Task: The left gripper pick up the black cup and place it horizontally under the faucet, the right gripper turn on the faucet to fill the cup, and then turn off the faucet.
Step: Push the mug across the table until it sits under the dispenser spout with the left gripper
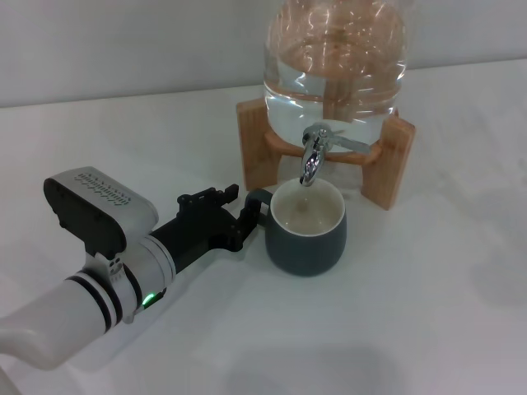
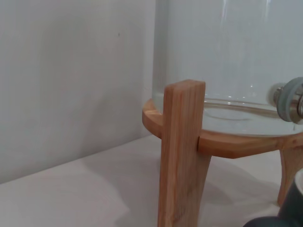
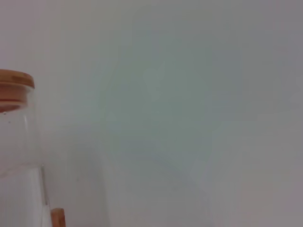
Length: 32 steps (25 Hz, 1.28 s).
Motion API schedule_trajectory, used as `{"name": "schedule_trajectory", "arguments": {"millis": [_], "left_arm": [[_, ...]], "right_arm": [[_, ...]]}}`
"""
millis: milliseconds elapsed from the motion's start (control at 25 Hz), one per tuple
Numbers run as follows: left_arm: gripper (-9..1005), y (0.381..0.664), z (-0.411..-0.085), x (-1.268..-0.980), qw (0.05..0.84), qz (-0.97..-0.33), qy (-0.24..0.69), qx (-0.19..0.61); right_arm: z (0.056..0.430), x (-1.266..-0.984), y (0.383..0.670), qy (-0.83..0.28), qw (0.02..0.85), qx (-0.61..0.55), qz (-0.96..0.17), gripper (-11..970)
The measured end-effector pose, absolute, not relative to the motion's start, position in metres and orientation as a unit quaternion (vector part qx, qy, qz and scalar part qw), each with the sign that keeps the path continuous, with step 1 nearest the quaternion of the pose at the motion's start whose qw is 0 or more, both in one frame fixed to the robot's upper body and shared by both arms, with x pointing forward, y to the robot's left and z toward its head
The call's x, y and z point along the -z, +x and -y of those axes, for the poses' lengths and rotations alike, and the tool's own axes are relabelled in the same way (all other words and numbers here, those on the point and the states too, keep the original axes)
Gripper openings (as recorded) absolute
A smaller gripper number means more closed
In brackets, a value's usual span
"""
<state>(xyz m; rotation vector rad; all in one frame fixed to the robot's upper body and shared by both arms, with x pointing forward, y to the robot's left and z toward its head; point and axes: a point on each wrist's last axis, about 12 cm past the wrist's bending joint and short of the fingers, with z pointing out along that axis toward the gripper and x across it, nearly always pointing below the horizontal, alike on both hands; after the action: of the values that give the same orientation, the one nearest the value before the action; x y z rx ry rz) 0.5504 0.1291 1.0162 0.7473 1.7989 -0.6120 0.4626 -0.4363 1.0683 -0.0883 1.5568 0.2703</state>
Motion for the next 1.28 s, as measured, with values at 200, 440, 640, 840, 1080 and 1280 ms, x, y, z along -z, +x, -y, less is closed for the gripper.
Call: {"name": "schedule_trajectory", "arguments": {"millis": [200, 440, 640, 840, 1080, 1280], "left_arm": [[391, 0.553, -0.129, -1.015, 0.516, -0.76, 0.306, 0.252], [391, 0.555, -0.131, -1.015, 0.515, -0.769, 0.285, 0.249], [391, 0.555, -0.134, -1.014, 0.516, -0.772, 0.277, 0.249], [391, 0.555, -0.131, -1.015, 0.515, -0.77, 0.282, 0.25], [391, 0.555, -0.128, -1.016, 0.514, -0.766, 0.295, 0.25], [391, 0.556, -0.124, -1.018, 0.514, -0.76, 0.308, 0.252]], "right_arm": [[0.436, -1.068, 0.463, -0.04, 0.702, -0.119, -0.701, 854], [0.437, -1.067, 0.461, -0.04, 0.702, -0.117, -0.702, 854], [0.437, -1.067, 0.46, -0.039, 0.701, -0.116, -0.702, 853], [0.437, -1.067, 0.461, -0.039, 0.702, -0.116, -0.702, 853], [0.437, -1.066, 0.46, -0.038, 0.701, -0.116, -0.702, 853], [0.437, -1.067, 0.461, -0.039, 0.702, -0.116, -0.702, 853]]}}
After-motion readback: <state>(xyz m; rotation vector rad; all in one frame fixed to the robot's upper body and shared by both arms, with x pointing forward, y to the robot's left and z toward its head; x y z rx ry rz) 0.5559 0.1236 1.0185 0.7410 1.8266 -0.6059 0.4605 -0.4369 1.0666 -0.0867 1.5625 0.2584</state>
